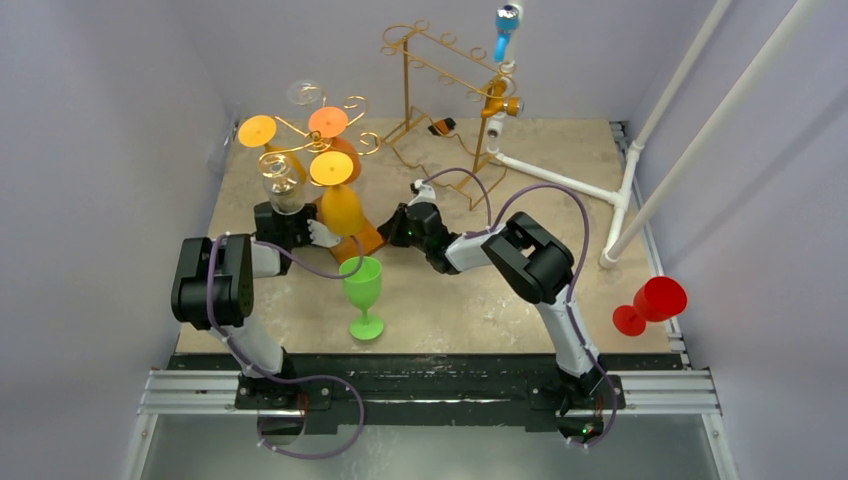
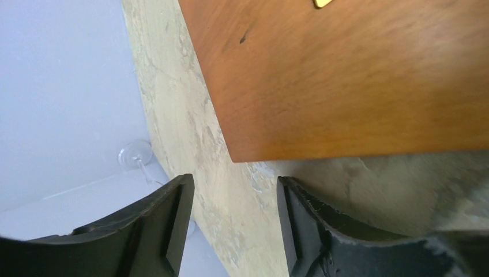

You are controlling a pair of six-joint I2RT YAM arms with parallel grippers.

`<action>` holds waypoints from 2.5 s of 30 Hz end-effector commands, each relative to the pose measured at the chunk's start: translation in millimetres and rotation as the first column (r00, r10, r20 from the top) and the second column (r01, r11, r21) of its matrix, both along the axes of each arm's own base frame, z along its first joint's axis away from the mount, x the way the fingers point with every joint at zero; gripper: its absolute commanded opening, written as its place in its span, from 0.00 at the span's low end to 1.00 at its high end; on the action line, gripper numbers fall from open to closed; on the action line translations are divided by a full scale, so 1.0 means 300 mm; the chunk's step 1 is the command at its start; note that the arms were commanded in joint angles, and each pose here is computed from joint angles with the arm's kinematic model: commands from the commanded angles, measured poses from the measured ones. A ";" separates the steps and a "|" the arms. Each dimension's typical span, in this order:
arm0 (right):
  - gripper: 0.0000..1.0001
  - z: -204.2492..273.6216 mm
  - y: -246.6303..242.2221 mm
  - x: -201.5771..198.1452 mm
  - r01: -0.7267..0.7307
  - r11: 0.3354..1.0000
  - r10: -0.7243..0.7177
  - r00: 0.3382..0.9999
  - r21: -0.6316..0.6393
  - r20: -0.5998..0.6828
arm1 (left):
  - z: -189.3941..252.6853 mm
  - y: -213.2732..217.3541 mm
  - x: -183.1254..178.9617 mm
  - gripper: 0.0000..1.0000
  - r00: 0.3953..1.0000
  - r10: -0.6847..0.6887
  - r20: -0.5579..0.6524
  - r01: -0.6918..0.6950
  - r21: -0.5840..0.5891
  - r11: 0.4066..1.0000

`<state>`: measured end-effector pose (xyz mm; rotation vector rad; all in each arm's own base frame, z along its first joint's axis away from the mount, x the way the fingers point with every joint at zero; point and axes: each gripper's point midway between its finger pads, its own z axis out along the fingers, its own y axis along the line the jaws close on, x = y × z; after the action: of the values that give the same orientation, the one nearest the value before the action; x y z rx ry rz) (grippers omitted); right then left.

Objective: Place the wine glass upside down on the wine glass rack

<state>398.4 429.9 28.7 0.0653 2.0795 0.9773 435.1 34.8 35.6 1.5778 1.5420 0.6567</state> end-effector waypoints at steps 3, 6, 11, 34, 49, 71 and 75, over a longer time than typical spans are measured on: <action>0.00 0.026 -0.015 -0.049 -0.039 0.999 0.038 0.998 -0.029 -0.044 | -0.158 0.007 -0.190 0.69 0.973 -0.003 -0.232 0.000 -0.012 1.000; 0.00 0.043 -0.025 -0.042 -0.032 0.999 0.031 0.999 -0.027 -0.038 | -0.164 0.029 -0.222 0.76 0.965 -0.003 -0.263 0.005 0.006 1.000; 0.00 0.064 -0.043 -0.034 -0.018 1.000 0.017 0.999 -0.025 -0.036 | -0.174 0.056 -0.298 0.79 0.947 -0.021 -0.321 0.033 0.033 0.999; 0.17 0.171 -0.133 -0.032 0.007 0.998 -0.007 1.000 -0.069 0.010 | 0.125 0.509 -0.335 0.79 0.891 0.332 -0.311 -0.426 -0.317 0.847; 0.15 0.148 -0.198 -0.051 0.033 0.985 -0.031 0.999 -0.168 0.016 | 0.381 0.601 0.134 0.75 0.723 0.451 -0.524 -0.566 -0.823 -0.049; 0.10 0.162 -0.199 -0.066 0.016 0.979 -0.011 1.000 -0.203 0.024 | 0.285 0.629 0.324 0.65 0.595 0.626 -0.503 -0.414 -0.860 -0.298; 0.10 0.161 -0.197 -0.070 0.013 0.979 -0.009 1.000 -0.205 0.021 | 0.243 0.648 0.341 0.65 0.572 0.630 -0.526 -0.433 -0.845 -0.314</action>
<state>376.2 366.9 58.5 -0.0259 2.1820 0.7330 527.0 213.0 96.6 -0.4544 1.9064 -0.1022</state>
